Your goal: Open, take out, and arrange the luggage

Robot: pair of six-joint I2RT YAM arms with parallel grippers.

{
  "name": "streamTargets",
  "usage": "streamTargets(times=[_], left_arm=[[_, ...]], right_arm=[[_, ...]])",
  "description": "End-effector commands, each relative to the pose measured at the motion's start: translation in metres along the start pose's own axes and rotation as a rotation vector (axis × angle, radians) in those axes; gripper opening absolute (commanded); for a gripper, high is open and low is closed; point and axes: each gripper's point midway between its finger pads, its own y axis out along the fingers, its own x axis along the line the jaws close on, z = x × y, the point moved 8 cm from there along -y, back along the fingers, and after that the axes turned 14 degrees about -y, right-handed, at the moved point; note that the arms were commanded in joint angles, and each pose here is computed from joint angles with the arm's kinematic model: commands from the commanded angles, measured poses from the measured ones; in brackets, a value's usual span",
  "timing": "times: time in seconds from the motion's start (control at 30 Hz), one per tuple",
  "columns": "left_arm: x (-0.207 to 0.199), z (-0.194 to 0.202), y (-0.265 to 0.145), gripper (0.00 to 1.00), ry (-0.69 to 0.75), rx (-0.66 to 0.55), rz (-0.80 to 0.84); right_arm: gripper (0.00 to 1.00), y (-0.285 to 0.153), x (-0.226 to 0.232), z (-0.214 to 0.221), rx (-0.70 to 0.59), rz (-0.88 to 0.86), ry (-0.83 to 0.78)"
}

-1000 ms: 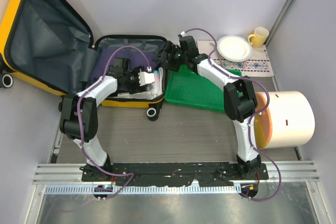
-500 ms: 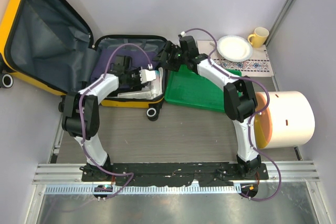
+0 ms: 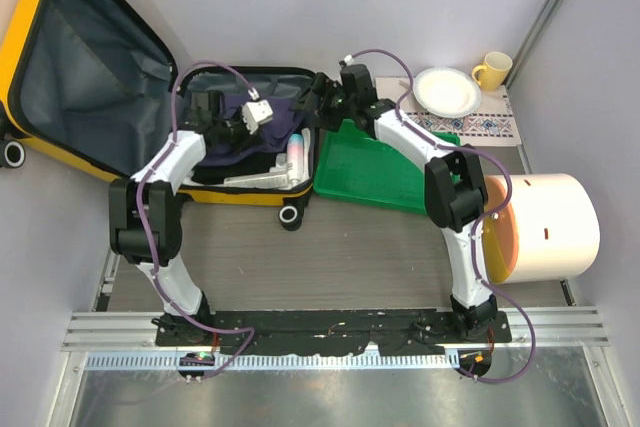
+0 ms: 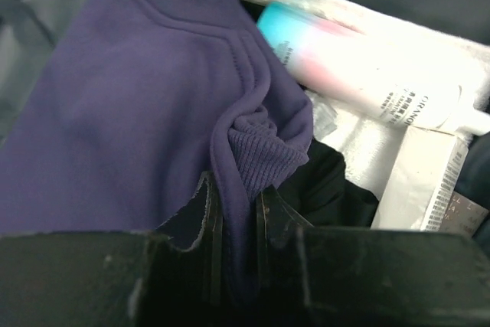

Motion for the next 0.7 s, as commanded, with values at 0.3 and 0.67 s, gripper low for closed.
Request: streamTargets(times=[0.3,0.67], left_arm=[[0.039,-0.047,-0.066,0.0,-0.128,-0.211,-0.12],[0.052,-0.052,-0.075,0.0,-0.126,-0.242,-0.149]], right_arm=[[0.88,0.04,0.024,0.006,-0.05,-0.022,-0.013],[0.88,0.041,0.025,0.002,-0.048,0.032,-0.035]])
